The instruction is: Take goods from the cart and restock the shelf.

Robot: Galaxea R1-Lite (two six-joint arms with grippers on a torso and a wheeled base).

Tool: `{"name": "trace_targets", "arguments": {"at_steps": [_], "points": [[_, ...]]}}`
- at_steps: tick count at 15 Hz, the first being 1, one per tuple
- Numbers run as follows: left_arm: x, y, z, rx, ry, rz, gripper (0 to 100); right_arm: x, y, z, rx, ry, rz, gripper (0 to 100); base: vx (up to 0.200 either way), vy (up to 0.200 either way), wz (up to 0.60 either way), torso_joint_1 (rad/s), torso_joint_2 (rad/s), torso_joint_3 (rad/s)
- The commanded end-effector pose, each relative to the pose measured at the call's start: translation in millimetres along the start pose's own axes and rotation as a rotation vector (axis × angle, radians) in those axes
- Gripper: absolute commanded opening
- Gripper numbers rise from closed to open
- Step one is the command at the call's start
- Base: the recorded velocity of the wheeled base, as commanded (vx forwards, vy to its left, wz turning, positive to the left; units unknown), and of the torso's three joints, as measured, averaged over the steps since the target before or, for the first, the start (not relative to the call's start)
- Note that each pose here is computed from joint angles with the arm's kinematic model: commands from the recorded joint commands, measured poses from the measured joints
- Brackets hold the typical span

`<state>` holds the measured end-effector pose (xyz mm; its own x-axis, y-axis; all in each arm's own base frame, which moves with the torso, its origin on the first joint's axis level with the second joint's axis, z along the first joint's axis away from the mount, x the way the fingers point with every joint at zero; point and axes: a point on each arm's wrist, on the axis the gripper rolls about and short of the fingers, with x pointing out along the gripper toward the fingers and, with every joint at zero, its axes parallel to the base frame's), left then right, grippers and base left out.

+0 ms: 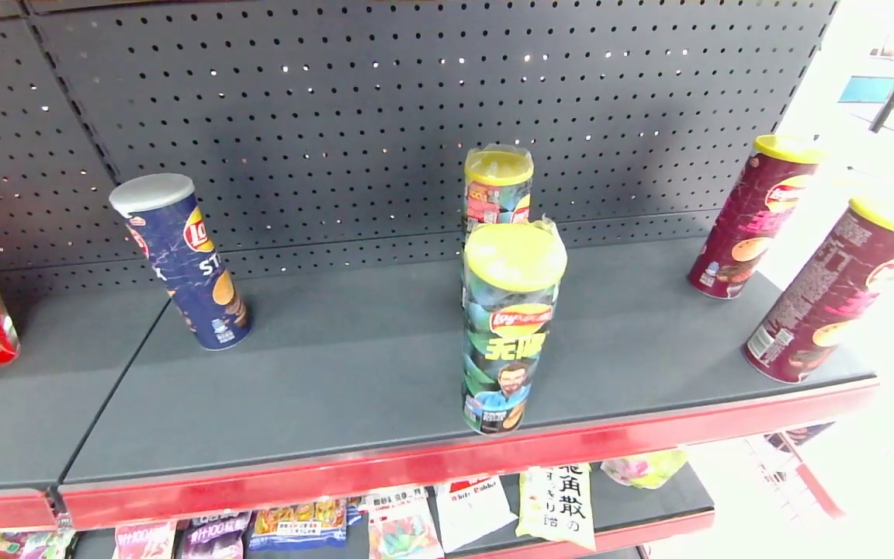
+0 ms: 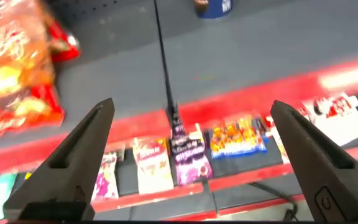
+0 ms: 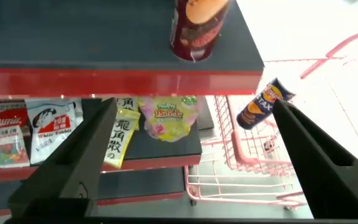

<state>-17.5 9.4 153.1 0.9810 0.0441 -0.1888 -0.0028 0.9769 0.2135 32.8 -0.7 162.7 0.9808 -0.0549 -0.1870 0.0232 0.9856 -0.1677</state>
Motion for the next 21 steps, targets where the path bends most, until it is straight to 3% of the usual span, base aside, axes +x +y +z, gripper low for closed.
{"name": "trace_targets", "arguments": {"at_steps": [1, 4, 10, 21], "points": [[-1.7, 0.1, -1.7, -0.003, -0.012, 0.002, 100, -0.6, 0.1, -1.0, -0.001, -0.001, 0.002, 100, -0.200, 0.000, 0.00, -0.017, 0.00, 0.007], [-1.9, 0.2, -1.7, 0.005, -0.015, -0.001, 100, -0.6, 0.2, -1.0, -0.002, -0.001, 0.003, 100, 0.000, 0.000, 0.00, 0.000, 0.00, 0.000], [-6.0, 0.2, -7.7, 0.037, -0.043, 0.003, 100, -0.9, 0.1, -0.8, -0.014, -0.004, 0.003, 100, 0.000, -0.200, 0.00, 0.012, 0.00, 0.003], [-6.4, -0.2, -10.7, 0.051, -0.045, 0.004, 100, 0.6, 1.5, -7.7, -0.019, 0.019, 0.013, 100, 0.000, -0.200, 0.00, 0.001, 0.00, 0.004]]}}
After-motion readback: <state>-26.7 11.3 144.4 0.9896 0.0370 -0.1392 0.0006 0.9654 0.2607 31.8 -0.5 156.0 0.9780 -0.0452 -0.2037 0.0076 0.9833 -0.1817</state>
